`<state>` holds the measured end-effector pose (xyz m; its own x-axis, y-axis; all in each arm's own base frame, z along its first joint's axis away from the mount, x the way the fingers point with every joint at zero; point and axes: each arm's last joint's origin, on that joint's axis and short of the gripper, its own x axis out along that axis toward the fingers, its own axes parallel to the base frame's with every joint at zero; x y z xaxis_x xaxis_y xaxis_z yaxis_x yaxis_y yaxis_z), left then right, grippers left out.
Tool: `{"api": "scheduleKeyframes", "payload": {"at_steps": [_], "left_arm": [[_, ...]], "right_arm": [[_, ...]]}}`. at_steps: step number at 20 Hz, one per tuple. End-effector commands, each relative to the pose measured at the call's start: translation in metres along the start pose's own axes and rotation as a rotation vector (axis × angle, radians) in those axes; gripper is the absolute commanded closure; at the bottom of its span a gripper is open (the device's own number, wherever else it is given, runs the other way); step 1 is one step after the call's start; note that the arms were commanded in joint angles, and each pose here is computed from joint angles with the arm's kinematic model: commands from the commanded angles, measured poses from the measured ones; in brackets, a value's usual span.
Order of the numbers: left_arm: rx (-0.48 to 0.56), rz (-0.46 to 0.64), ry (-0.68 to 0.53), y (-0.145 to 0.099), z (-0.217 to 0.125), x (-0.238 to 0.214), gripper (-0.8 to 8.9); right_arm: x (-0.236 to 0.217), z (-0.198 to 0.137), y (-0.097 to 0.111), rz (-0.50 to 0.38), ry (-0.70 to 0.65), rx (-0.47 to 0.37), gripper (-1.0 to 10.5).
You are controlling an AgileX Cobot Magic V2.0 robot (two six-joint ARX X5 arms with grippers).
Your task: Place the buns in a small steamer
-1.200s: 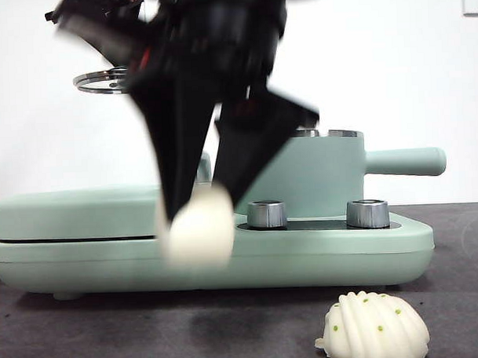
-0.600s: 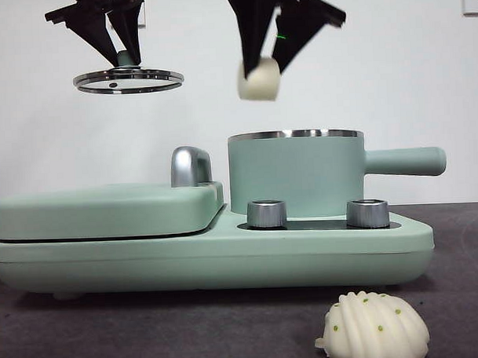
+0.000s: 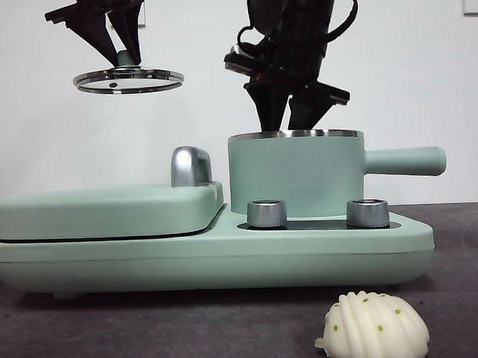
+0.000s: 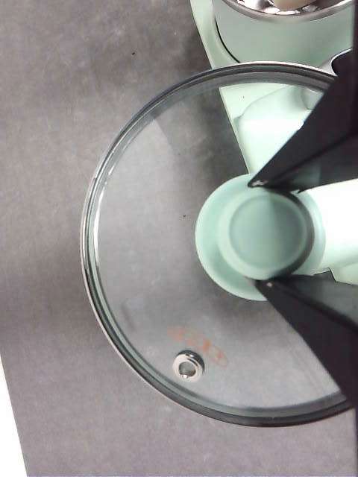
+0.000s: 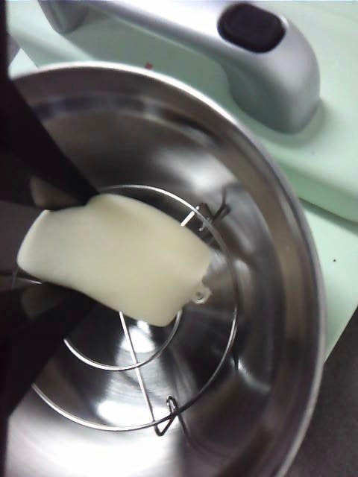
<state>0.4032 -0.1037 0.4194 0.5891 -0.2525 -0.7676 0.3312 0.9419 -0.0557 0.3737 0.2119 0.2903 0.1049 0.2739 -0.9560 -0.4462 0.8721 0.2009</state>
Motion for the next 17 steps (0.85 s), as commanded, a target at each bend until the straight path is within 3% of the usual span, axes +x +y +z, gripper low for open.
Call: {"api": "scheduleKeyframes", "payload": {"at_steps": [1, 10, 17], "left_arm": [[0.001, -0.005, -0.019, -0.003, 0.000, -0.012, 6.94], [0.002, -0.009, -0.029, -0.003, 0.001, -0.012, 6.94], [0.004, -0.032, -0.029, -0.005, 0.001, -0.012, 6.94]], "right_arm": [[0.008, 0.005, 0.000, 0.010, 0.014, -0.014, 8.2], [0.006, 0.007, 0.000, 0.030, -0.009, -0.015, 4.9], [-0.043, 0.000, 0.005, 0.019, -0.068, -0.012, 4.7]]}}
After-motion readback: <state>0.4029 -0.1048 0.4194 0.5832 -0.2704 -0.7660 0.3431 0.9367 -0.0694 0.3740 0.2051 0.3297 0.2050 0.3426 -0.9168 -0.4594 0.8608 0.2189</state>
